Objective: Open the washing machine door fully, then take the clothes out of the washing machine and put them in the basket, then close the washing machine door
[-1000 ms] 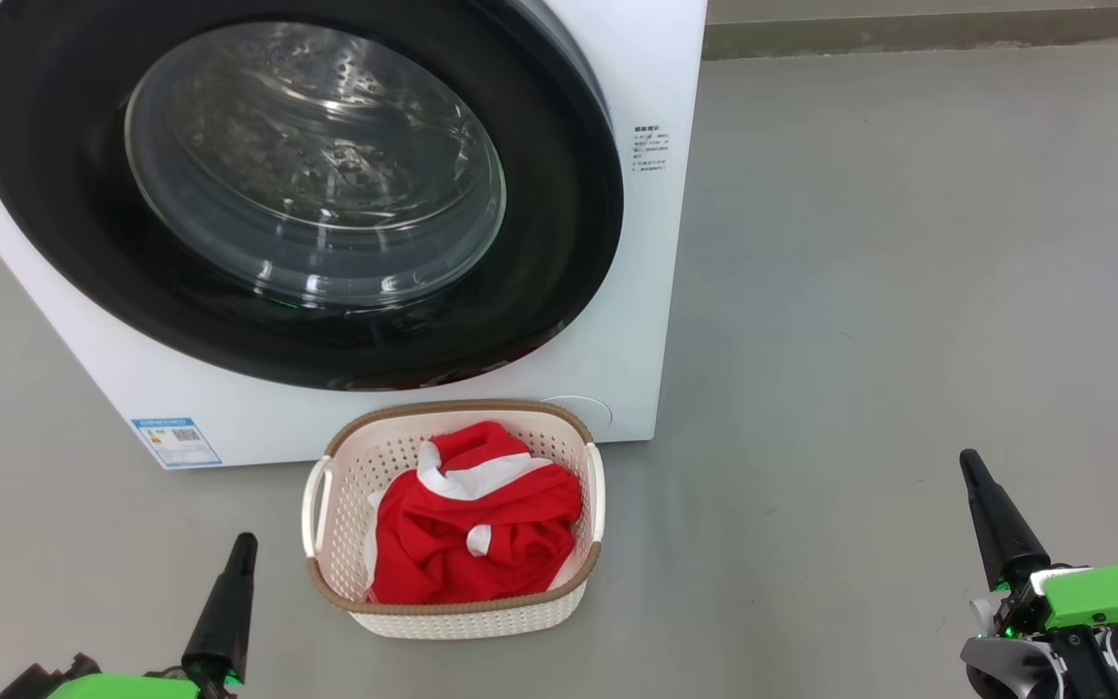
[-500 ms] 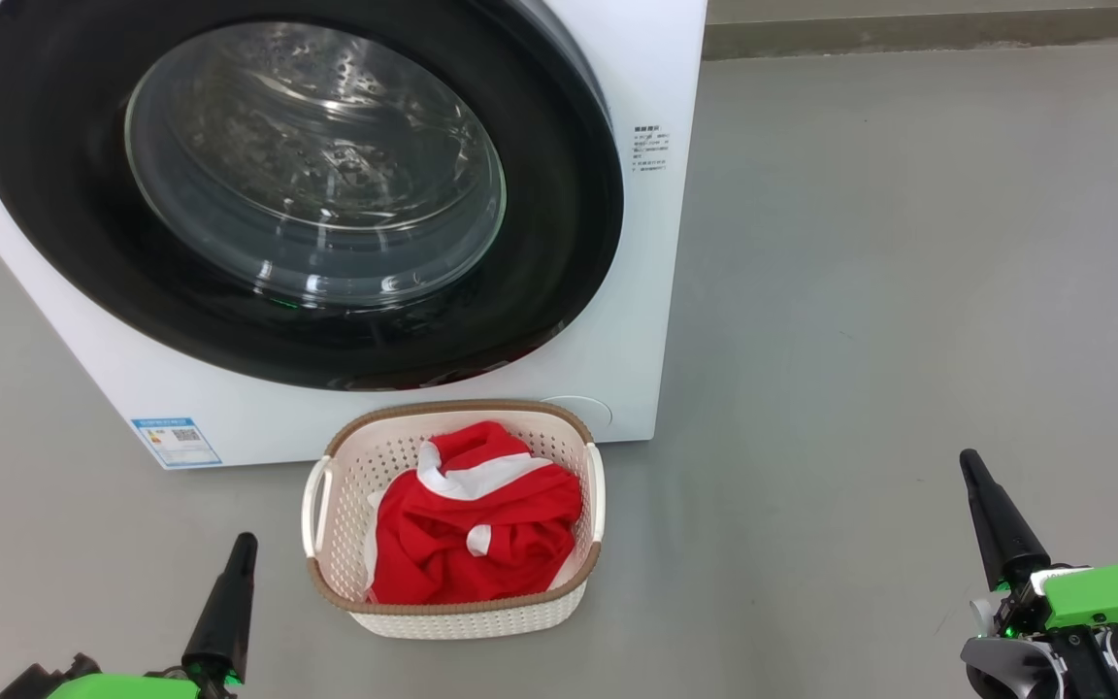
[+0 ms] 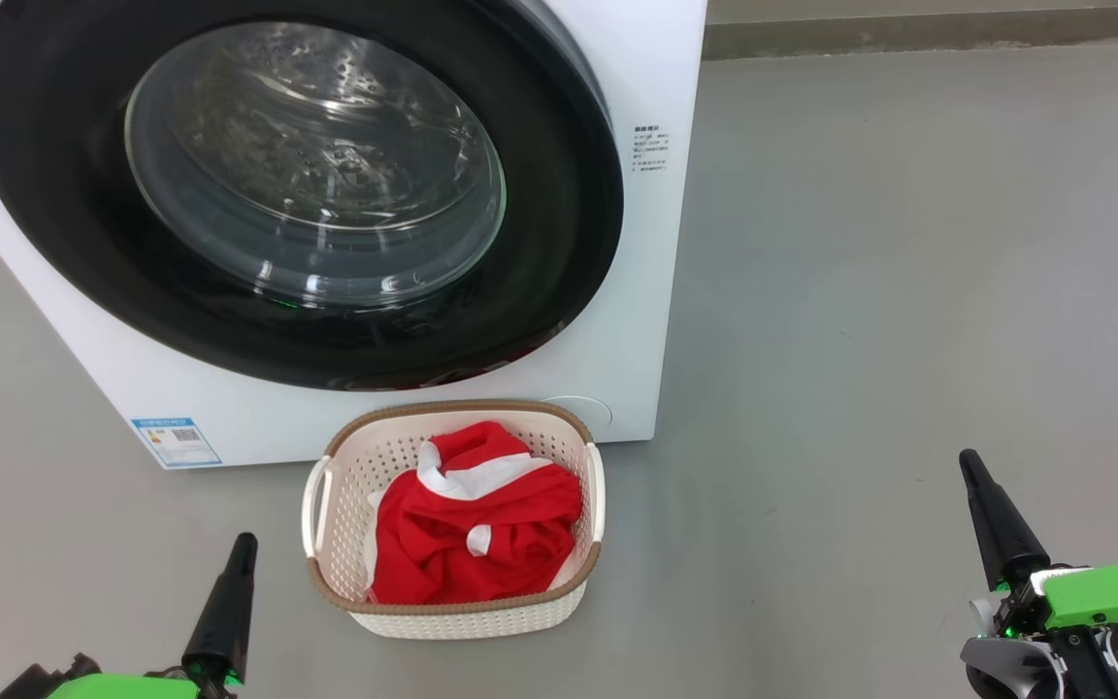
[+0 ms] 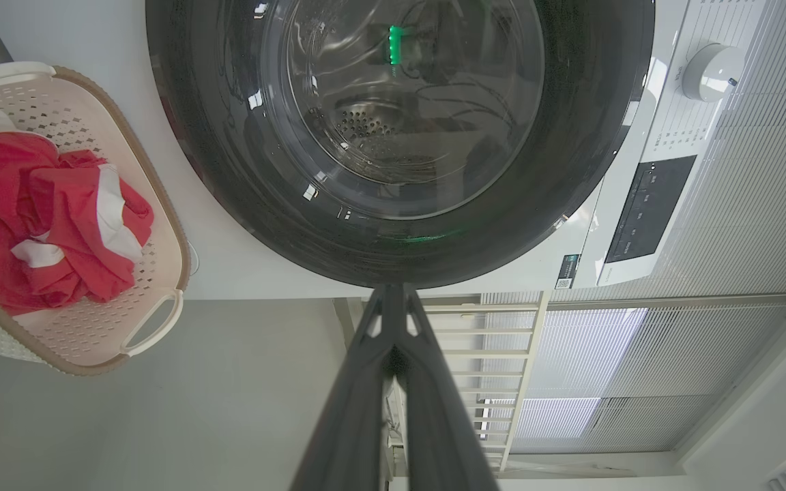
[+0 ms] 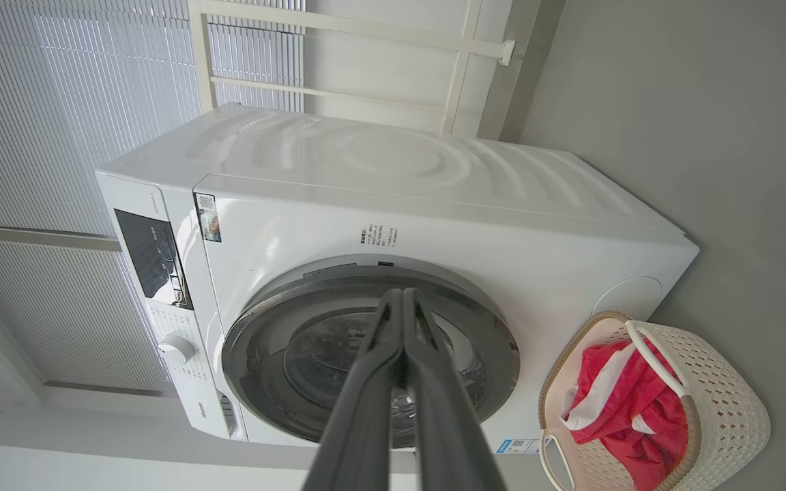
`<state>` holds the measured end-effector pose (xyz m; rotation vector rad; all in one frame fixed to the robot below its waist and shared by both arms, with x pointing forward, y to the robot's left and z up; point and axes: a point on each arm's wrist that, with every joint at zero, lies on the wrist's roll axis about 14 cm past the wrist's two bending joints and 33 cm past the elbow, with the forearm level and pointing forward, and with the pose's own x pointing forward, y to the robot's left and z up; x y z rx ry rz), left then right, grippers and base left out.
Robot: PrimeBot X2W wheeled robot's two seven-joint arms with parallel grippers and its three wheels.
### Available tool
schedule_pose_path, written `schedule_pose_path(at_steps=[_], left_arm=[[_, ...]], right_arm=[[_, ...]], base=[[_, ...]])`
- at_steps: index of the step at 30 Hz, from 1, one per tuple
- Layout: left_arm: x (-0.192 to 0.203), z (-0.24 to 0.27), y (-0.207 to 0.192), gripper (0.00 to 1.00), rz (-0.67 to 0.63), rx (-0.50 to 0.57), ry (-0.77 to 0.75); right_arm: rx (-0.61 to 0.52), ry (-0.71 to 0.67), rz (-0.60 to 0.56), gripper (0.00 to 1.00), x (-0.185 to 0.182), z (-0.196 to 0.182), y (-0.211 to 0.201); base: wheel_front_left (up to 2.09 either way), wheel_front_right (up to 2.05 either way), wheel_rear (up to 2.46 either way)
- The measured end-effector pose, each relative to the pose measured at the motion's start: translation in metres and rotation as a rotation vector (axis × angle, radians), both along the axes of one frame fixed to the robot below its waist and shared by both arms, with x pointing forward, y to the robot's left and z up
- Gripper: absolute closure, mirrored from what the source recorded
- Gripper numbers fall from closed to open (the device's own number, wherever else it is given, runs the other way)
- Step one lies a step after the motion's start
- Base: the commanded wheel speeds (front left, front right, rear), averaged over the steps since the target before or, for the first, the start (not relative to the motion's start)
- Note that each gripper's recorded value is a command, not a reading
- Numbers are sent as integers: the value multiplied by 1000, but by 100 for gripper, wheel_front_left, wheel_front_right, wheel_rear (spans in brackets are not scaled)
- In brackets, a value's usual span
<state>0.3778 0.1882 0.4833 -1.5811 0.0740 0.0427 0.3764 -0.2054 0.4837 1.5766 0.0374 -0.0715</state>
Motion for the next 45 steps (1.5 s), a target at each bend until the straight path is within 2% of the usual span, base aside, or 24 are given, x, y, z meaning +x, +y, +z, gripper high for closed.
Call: schedule_pose_path(at_steps=[45], left_arm=[[0,0,0,100,0,0,0]], right_arm=[[3,0,-3,100,0,0,0]], base=[[0,0,0]])
